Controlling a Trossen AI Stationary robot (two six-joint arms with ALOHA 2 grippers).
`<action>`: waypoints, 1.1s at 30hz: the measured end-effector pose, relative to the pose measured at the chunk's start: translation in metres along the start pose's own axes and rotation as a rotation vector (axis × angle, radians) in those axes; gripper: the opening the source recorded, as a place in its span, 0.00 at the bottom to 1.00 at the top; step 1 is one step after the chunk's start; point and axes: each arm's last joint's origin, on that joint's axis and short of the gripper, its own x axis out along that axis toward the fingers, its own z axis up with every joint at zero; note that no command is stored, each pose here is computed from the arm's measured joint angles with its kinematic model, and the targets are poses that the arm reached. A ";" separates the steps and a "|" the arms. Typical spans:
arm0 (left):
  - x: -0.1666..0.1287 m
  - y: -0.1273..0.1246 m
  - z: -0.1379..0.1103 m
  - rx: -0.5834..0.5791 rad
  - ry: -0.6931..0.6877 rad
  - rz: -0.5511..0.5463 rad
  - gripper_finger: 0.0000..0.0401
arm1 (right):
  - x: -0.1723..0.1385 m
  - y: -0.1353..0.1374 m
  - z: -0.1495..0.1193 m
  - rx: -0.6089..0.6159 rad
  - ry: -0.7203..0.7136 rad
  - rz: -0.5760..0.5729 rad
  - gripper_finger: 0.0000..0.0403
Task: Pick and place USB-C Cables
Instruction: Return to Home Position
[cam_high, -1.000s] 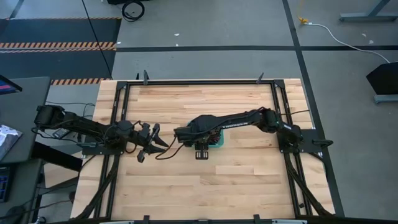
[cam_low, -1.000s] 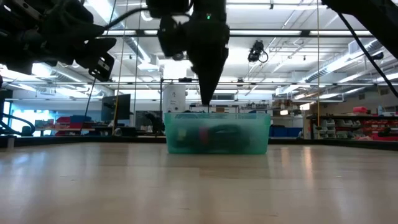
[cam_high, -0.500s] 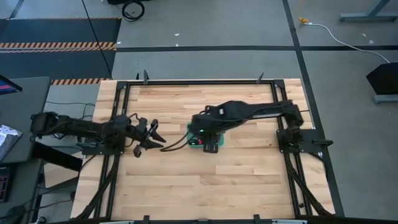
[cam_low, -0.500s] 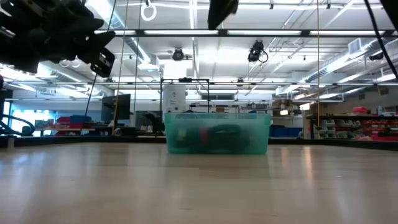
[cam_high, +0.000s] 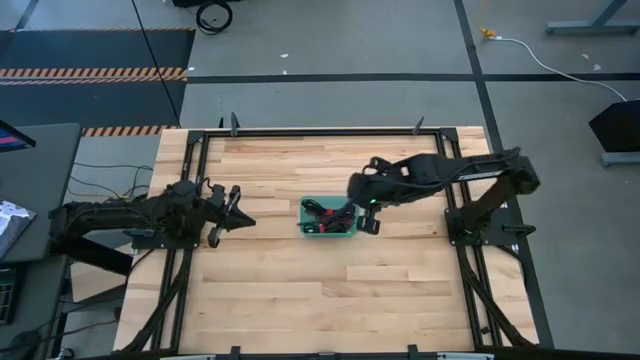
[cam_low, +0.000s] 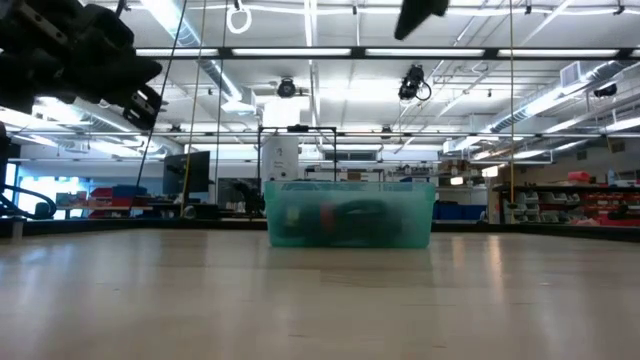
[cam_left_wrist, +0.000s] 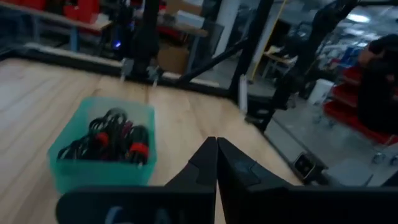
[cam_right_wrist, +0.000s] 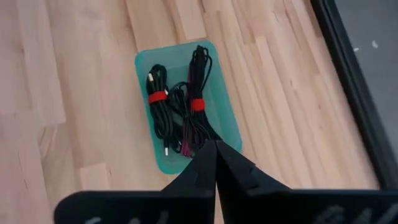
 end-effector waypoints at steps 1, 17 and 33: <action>-0.001 -0.001 -0.002 0.000 0.012 0.010 0.02 | 0.001 -0.004 -0.007 0.020 -0.011 0.006 0.02; -0.001 -0.023 -0.003 0.064 -0.025 -0.002 0.00 | -0.001 -0.049 -0.108 0.219 -0.427 0.153 0.01; -0.007 -0.021 -0.004 0.066 -0.067 0.010 0.01 | 0.016 -0.062 -0.157 0.121 -0.694 0.305 0.01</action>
